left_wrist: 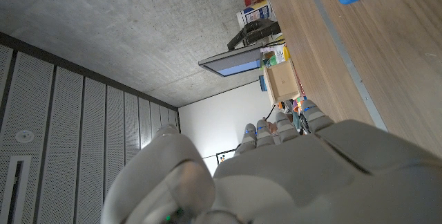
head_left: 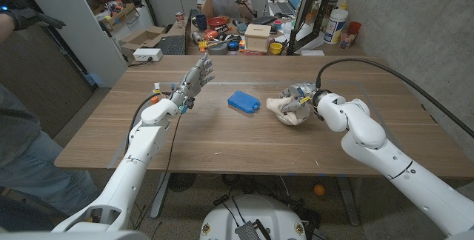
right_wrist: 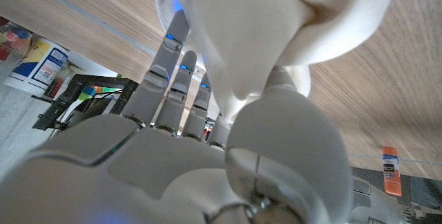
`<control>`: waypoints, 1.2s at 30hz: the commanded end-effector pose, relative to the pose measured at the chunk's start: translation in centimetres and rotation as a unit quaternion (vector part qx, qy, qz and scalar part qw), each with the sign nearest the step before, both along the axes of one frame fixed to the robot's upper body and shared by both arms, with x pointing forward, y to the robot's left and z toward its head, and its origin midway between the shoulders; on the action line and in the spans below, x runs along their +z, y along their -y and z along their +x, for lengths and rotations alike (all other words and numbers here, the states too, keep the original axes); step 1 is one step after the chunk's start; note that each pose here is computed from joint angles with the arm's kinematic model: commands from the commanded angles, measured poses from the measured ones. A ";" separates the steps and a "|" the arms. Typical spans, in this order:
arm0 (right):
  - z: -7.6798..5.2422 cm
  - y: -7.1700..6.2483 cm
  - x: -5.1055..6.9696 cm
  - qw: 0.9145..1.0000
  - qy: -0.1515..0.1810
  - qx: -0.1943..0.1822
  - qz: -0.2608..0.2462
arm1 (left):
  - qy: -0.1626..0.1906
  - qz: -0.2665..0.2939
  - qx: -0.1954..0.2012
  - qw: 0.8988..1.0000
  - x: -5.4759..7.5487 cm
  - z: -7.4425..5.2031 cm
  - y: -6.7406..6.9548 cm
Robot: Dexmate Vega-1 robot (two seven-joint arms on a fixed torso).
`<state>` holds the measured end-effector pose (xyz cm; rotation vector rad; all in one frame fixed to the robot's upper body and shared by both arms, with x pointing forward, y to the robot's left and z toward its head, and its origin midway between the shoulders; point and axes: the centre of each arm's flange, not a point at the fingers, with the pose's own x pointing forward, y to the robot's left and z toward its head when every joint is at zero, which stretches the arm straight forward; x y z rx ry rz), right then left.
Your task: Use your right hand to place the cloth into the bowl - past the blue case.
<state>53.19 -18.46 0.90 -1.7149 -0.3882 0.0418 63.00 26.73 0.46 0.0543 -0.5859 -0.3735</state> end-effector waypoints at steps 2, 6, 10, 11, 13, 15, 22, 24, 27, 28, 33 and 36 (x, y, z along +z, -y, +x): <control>-0.9 -1.0 2.0 1.000 0.009 -0.001 -0.030 | 0.001 -0.001 -0.003 1.000 0.0 0.1 0.0; -1.3 -1.1 2.3 0.999 0.013 -0.002 -0.035 | 0.002 -0.001 -0.004 1.000 0.0 0.1 -0.1; -1.6 -1.1 2.8 0.999 0.015 -0.003 -0.038 | 0.003 -0.001 -0.005 1.000 0.1 0.1 -0.1; -1.8 -1.1 3.0 0.999 0.017 -0.003 -0.037 | 0.003 -0.001 -0.005 1.000 0.1 0.1 -0.1; -2.1 -1.2 3.3 0.999 0.022 -0.005 -0.042 | 0.004 -0.001 -0.006 1.000 0.1 0.1 -0.1; -2.4 -1.2 3.7 0.999 0.025 -0.005 -0.046 | 0.004 0.000 -0.006 1.000 0.2 0.1 -0.1; -3.5 -1.1 5.4 0.997 0.051 -0.012 -0.050 | 0.005 0.002 -0.007 1.000 0.4 0.1 -0.1; -3.8 -1.0 5.9 0.997 0.060 -0.013 -0.048 | 0.006 0.003 -0.008 1.000 0.4 0.1 -0.1; -4.2 -0.7 6.7 0.996 0.073 -0.016 -0.042 | 0.006 0.003 -0.007 1.000 0.5 0.1 -0.1; -4.3 -0.7 6.9 0.996 0.078 -0.018 -0.039 | 0.006 0.003 -0.007 1.000 0.5 0.1 -0.1; -5.1 0.2 7.6 0.993 0.118 -0.001 0.003 | 0.009 0.003 -0.006 1.000 0.7 0.0 -0.2; -5.2 1.2 7.7 0.988 0.143 0.024 0.053 | 0.009 0.003 -0.006 1.000 0.7 0.0 -0.2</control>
